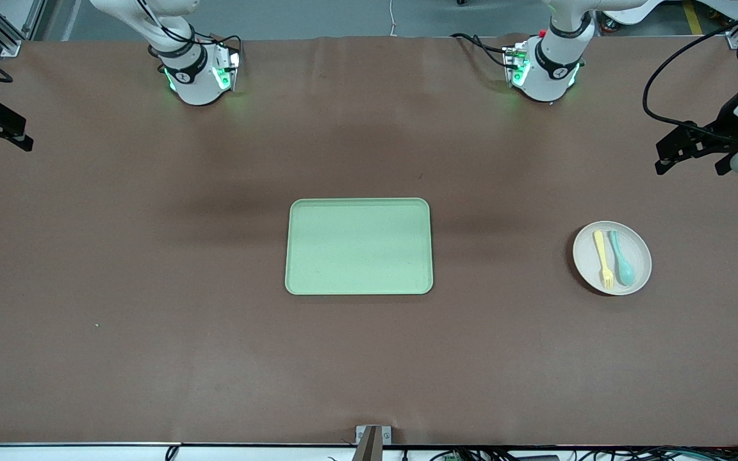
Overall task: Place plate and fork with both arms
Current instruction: 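Reach the left gripper toward the white plate, then lower the left gripper and grasp the white plate's rim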
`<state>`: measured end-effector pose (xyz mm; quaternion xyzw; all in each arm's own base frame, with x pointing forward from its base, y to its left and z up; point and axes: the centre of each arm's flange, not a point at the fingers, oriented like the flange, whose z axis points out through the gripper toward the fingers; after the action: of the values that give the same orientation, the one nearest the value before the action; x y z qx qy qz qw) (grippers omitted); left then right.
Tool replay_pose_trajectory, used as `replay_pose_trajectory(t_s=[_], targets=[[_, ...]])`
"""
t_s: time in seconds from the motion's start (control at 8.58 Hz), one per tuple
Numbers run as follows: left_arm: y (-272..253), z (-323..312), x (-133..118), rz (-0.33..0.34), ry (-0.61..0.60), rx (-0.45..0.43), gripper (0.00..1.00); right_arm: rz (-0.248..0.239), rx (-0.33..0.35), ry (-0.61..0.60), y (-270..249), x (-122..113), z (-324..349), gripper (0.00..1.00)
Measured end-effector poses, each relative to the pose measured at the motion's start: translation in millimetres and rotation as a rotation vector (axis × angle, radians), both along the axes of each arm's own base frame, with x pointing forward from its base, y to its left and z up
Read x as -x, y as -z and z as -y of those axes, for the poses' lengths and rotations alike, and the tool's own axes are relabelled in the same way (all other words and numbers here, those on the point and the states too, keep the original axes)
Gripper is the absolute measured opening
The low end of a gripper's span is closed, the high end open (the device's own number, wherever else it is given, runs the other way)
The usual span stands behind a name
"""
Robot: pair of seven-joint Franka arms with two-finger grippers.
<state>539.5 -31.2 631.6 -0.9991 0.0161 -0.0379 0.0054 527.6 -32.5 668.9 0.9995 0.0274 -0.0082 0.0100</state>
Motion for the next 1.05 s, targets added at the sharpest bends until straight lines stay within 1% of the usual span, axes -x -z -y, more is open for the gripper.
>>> replay_pose_trajectory(t_s=[0.23,0.35,0.47,0.58,0.7,0.82,0.93,1.05], targets=[[-6,-2,0,0.013,-0.003,0.001,1.0,-0.002,0.0,-0.001,2,-1,0,1.0],[-4,-5,-2,0.004,-0.01,0.0,1.0,-0.004,0.0,-0.001,3,-1,-1,1.0],[11,-14,-9,-0.027,-0.034,-0.001,1.0,-0.01,-0.001,-0.002,5,0,-1,1.0],[36,-34,-21,-0.073,-0.07,-0.001,1.0,-0.018,-0.001,-0.002,9,-1,-2,1.0],[75,-55,-38,-0.135,-0.098,-0.009,1.0,-0.02,-0.008,-0.003,10,-1,-3,1.0],[117,-74,-61,-0.145,-0.124,-0.007,1.0,-0.02,-0.011,-0.003,10,-1,-4,1.0],[157,-93,-80,-0.146,-0.136,0.018,1.0,-0.02,-0.012,-0.004,10,-1,-5,1.0],[204,-114,-93,-0.18,-0.11,0.044,1.0,-0.02,-0.013,-0.005,10,-1,-5,1.0]])
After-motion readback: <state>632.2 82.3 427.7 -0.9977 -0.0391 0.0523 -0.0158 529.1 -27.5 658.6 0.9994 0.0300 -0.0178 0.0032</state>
